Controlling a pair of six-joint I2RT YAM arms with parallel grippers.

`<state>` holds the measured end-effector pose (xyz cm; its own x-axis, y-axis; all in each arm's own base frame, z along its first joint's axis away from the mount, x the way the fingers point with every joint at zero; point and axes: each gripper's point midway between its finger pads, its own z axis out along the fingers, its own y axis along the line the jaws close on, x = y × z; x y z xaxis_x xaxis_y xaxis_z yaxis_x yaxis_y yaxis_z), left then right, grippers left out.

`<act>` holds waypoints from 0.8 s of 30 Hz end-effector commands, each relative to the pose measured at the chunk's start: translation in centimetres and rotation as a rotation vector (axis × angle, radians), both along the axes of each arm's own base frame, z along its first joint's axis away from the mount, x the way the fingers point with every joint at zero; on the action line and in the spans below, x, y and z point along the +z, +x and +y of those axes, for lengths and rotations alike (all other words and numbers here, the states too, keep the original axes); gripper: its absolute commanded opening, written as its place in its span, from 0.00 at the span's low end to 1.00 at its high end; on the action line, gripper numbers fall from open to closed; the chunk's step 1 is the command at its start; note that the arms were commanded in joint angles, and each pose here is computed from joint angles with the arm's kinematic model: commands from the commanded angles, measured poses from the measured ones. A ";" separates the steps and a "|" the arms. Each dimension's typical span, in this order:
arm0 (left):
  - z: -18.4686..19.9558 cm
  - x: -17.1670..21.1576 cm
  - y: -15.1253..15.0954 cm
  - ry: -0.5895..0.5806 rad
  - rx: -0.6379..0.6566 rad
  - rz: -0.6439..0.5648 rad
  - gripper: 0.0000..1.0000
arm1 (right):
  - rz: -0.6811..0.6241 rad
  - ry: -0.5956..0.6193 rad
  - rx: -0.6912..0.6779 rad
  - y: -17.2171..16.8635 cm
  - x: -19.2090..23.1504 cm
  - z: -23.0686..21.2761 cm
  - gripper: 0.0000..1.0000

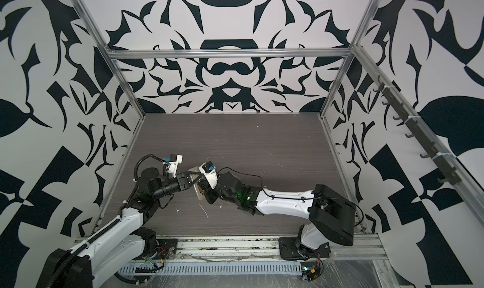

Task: Load the batteries into the remote control
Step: 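Lower the battery into the remote's open compartment with the right gripper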

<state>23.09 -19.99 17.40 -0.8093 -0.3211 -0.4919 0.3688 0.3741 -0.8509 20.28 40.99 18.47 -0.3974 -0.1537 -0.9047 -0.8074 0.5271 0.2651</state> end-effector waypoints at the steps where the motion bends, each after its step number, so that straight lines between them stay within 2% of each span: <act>1: -0.2 1.6 0.0 -0.015 -0.013 -0.045 0.00 | -0.030 0.038 -0.033 0.7 1.5 0.2 0.00; 5: -0.3 1.8 0.1 -0.017 -0.015 -0.048 0.00 | -0.033 0.043 -0.038 0.8 1.5 0.1 0.01; 15: -0.3 1.9 -0.1 -0.021 -0.023 -0.052 0.00 | -0.033 0.033 -0.038 0.8 1.3 0.1 0.13; 24: -0.3 1.9 -0.1 -0.021 -0.019 -0.057 0.00 | -0.033 0.023 -0.053 1.0 1.2 0.0 0.19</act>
